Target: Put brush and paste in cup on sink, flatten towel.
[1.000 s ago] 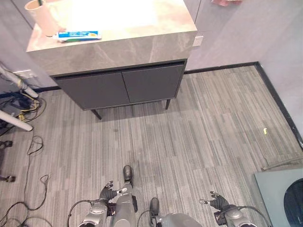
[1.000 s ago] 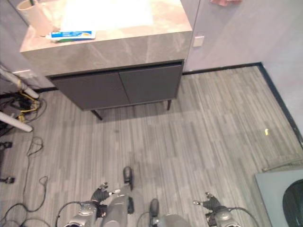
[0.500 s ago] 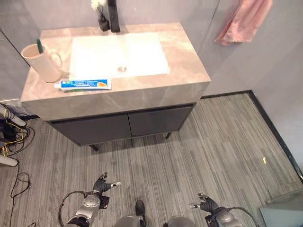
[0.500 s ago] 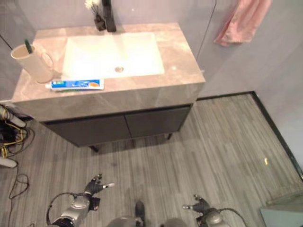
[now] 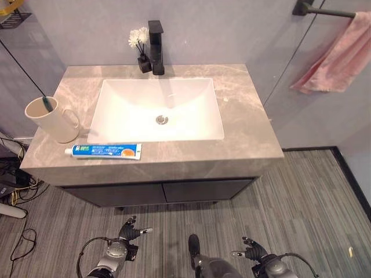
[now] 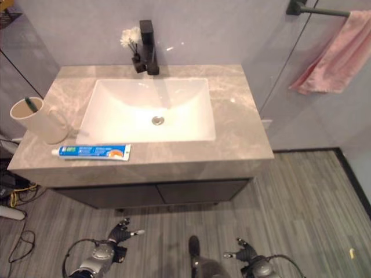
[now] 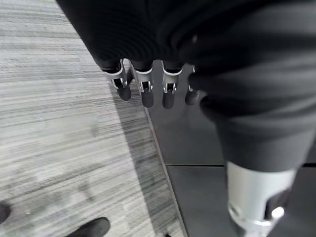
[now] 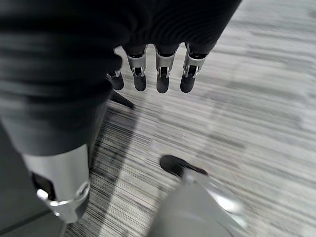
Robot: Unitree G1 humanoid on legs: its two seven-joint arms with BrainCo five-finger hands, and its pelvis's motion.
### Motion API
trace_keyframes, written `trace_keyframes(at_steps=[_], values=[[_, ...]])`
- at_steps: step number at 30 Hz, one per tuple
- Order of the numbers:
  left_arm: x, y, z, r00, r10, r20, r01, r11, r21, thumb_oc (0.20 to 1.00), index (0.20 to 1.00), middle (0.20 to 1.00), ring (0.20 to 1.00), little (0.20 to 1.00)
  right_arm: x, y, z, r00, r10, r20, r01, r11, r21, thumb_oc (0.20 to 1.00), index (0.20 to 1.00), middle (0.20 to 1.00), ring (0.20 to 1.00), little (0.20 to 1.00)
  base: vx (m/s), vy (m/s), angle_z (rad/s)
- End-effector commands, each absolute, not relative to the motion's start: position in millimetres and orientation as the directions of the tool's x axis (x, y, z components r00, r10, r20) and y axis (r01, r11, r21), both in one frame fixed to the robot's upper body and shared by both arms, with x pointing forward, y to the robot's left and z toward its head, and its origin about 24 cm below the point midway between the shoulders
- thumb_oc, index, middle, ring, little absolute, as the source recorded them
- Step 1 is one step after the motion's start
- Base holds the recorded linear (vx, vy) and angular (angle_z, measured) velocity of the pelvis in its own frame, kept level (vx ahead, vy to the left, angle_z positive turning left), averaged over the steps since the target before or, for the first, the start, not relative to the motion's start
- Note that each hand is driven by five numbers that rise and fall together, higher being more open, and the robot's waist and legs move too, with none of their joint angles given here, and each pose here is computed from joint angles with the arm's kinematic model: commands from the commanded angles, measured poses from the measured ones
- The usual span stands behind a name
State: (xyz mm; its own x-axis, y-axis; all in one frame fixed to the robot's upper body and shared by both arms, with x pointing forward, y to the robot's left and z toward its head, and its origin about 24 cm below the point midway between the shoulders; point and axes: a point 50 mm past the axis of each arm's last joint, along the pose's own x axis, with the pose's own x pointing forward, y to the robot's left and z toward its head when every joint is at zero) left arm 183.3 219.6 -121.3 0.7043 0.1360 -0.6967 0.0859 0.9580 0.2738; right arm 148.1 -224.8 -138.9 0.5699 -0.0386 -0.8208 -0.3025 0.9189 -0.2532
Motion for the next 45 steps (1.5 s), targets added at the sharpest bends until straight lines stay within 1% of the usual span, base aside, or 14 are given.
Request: trace_keyframes(at_steps=[1,7,8,14,23,27,29,32,35,37,40,41,42,45], values=[[188.5,218.1,-118.0,0.731,0.119,-0.672,0.118,0.948,0.296,1.0,1.0,1.0,1.0,1.0,149.9,-242.4,-133.1,0.592,-0.084,-0.802,-0.289,0.906,-0.309,1.0,1.0,1.0,1.0,1.0,0.07,-0.084,-0.05],[200.8,209.5,-114.8,0.744,0.094,-0.662,0.146,0.943,0.299,1.0,1.0,1.0,1.0,1.0,141.8,-248.3,-136.5,0.556,-0.104,-0.825,-0.33,0.883,-0.334,1.0,1.0,1.0,1.0,1.0,0.03,-0.071,0.19],[205.1,206.4,-113.0,0.752,0.089,-0.653,0.141,0.946,0.292,1.0,1.0,1.0,1.0,1.0,136.3,-250.7,-138.5,0.536,-0.108,-0.838,-0.389,0.849,-0.358,1.0,1.0,1.0,1.0,1.0,0.03,-0.04,0.59],[202.5,202.8,-115.8,0.748,0.1,-0.656,0.141,0.942,0.305,1.0,1.0,1.0,1.0,1.0,124.6,-260.2,-140.7,0.508,-0.16,-0.846,-0.393,0.832,-0.393,1.0,1.0,1.0,1.0,1.0,0.1,0.12,0.17],[184.0,211.3,-119.9,0.728,0.053,-0.684,0.231,0.92,0.317,1.0,1.0,1.0,1.0,1.0,139.6,-253.7,-138.2,0.528,-0.135,-0.838,-0.387,0.841,-0.379,1.0,1.0,1.0,1.0,1.0,0.09,0.257,-0.53],[174.7,221.4,-116.7,0.737,0.056,-0.674,0.223,0.921,0.32,1.0,1.0,1.0,1.0,1.0,156.9,-238.6,-132.3,0.588,-0.064,-0.806,-0.43,0.82,-0.379,1.0,1.0,1.0,1.0,1.0,-0.01,0.113,-0.11],[168.9,225.3,-115.7,0.728,0.025,-0.685,0.29,0.894,0.342,1.0,1.0,1.0,1.0,1.0,167.1,-235.2,-127.3,0.615,-0.041,-0.787,-0.442,0.809,-0.388,1.0,1.0,1.0,1.0,1.0,-0.05,0.028,-0.38],[150.1,233.1,-113.1,0.664,-0.09,-0.742,0.52,0.769,0.372,1.0,1.0,1.0,1.0,1.0,179.4,-237.6,-118.9,0.627,0.003,-0.779,-0.533,0.731,-0.426,1.0,1.0,1.0,1.0,1.0,-0.02,0.04,-0.65],[137.3,238.4,-112.4,0.636,-0.11,-0.763,0.551,0.757,0.35,1.0,1.0,1.0,1.0,1.0,176.8,-245.0,-118.6,0.614,-0.009,-0.789,-0.562,0.697,-0.445,1.0,1.0,1.0,1.0,1.0,0.04,0.026,-0.02],[127.1,248.1,-101.6,0.634,-0.141,-0.761,0.569,0.751,0.335,1.0,1.0,1.0,1.0,1.0,174.6,-250.8,-115.9,0.611,-0.004,-0.792,-0.58,0.679,-0.45,1.0,1.0,1.0,1.0,1.0,0.1,0.012,0.08],[129.0,256.0,-71.6,0.661,-0.225,-0.715,0.598,0.734,0.322,1.0,1.0,1.0,1.0,1.0,161.4,-265.7,-117.8,0.578,-0.044,-0.815,-0.556,0.71,-0.432,1.0,1.0,1.0,1.0,1.0,0.05,0.006,0.09],[138.6,255.8,-43.6,0.692,-0.302,-0.656,0.626,0.704,0.336,1.0,1.0,1.0,1.0,1.0,151.9,-271.3,-120.1,0.536,-0.043,-0.843,-0.607,0.674,-0.42,1.0,1.0,1.0,1.0,1.0,0.03,-0.002,0.17],[137.4,257.2,-41.9,0.69,-0.3,-0.659,0.626,0.705,0.334,1.0,1.0,1.0,1.0,1.0,151.3,-270.3,-120.6,0.534,-0.04,-0.844,-0.61,0.674,-0.418,1.0,1.0,1.0,1.0,1.0,0.03,-0.006,0.22],[147.0,249.5,14.0,0.701,-0.457,-0.547,0.677,0.667,0.31,1.0,1.0,1.0,1.0,1.0,132.7,-284.9,-125.2,0.457,-0.086,-0.885,-0.65,0.647,-0.399,1.0,1.0,1.0,1.0,1.0,0.02,-0.01,0.16]])
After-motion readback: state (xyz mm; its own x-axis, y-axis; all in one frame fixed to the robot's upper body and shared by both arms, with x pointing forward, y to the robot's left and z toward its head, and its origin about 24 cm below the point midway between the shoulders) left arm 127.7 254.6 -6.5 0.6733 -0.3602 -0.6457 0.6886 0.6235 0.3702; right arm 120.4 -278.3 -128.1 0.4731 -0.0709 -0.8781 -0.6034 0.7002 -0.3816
